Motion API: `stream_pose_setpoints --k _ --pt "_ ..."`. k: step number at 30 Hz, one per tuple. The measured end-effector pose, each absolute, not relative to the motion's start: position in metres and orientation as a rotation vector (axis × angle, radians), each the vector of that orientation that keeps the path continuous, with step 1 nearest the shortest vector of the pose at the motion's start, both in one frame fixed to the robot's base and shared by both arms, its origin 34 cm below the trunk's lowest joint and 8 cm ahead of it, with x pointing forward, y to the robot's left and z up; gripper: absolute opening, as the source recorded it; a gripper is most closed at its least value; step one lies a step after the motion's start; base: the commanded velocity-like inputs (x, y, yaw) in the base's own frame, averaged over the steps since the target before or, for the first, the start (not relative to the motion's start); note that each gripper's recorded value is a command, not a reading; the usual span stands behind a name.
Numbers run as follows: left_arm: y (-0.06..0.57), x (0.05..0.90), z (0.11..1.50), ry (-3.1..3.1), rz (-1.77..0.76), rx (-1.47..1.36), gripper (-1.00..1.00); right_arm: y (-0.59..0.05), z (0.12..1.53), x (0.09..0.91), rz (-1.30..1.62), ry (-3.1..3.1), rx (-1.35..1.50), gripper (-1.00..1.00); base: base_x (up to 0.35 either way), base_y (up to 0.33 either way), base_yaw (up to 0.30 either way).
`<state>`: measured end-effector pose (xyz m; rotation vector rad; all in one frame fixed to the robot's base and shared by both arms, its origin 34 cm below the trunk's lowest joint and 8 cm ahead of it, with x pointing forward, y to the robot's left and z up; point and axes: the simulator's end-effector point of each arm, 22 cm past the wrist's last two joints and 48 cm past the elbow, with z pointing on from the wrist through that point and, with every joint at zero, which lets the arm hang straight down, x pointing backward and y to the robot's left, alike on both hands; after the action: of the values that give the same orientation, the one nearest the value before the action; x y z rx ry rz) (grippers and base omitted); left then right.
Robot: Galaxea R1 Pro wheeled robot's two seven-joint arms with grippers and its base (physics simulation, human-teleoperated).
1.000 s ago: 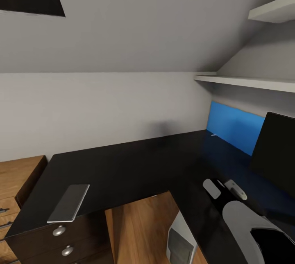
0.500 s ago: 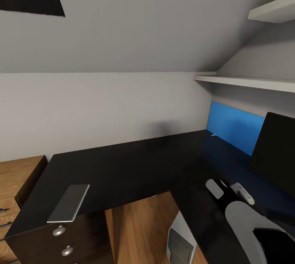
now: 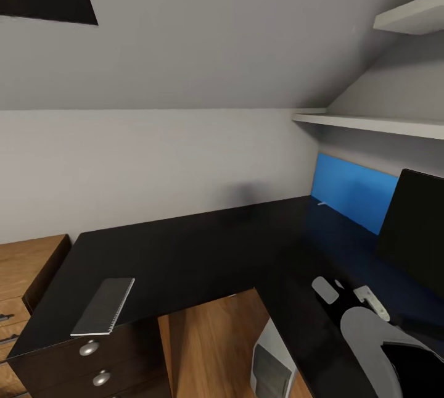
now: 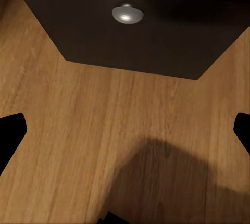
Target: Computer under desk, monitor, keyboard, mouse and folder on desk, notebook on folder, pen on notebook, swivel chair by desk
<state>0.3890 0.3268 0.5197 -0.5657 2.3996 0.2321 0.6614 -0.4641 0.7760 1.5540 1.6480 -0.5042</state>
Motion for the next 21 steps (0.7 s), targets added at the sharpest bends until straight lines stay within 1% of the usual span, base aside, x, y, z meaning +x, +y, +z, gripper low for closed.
stream_pose_setpoints --k 21 --pt "0.3274 0.3887 0.5148 2.399 0.234 -0.568 1.0 -0.4678 0.7751 0.6676 -0.484 1.64 1.527 -1.0 0.0 0.0 0.0"
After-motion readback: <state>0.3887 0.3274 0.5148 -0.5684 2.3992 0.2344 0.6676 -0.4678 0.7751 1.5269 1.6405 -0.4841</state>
